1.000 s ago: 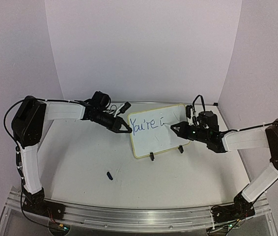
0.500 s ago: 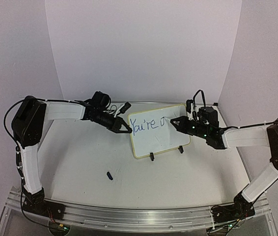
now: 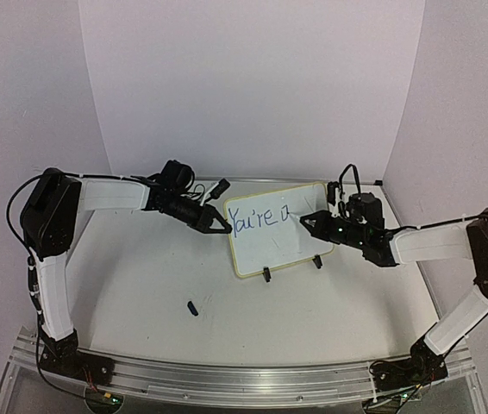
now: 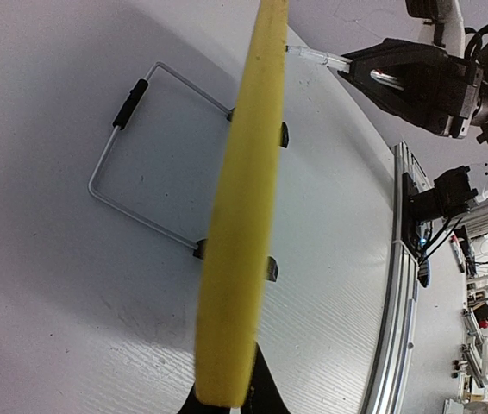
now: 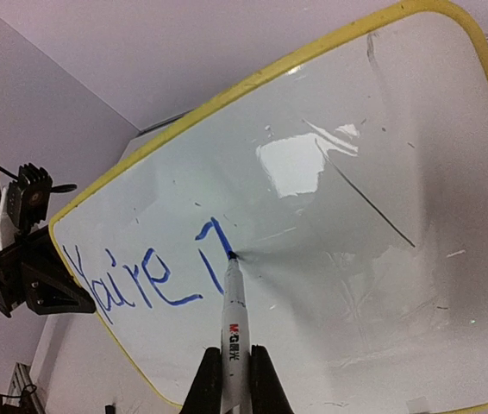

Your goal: Write a sentence on the whiteboard

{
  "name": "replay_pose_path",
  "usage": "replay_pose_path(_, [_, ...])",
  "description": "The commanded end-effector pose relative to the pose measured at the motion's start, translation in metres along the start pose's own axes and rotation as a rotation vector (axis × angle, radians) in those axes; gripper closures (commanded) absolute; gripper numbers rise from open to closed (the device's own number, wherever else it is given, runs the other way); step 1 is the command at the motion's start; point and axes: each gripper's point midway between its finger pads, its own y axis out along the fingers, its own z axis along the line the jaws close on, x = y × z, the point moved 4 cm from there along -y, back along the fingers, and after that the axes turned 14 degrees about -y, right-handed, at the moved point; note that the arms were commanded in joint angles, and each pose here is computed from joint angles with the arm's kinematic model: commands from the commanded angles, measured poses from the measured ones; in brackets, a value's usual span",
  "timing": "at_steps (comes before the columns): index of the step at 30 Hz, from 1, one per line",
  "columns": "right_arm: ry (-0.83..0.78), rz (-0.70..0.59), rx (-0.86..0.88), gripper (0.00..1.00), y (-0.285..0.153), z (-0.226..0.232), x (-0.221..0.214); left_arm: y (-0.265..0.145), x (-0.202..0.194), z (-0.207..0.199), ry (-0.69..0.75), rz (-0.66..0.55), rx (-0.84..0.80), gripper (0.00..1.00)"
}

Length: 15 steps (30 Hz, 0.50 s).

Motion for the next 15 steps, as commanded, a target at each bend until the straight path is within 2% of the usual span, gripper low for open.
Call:
replay_pose_path(1, [0.014,-0.004,-0.013,1.00,-0.0042,-0.0035,-0.0024,0.0096,-0.0050,0.0010,-0.002,0.034,0.018,1.00])
replay_pose_path(15, [0.005,-0.030,-0.053,1.00,-0.0135,-0.0067,0.0023,0.0091,-0.0046,0.0003,-0.001,0.033,0.018,1.00])
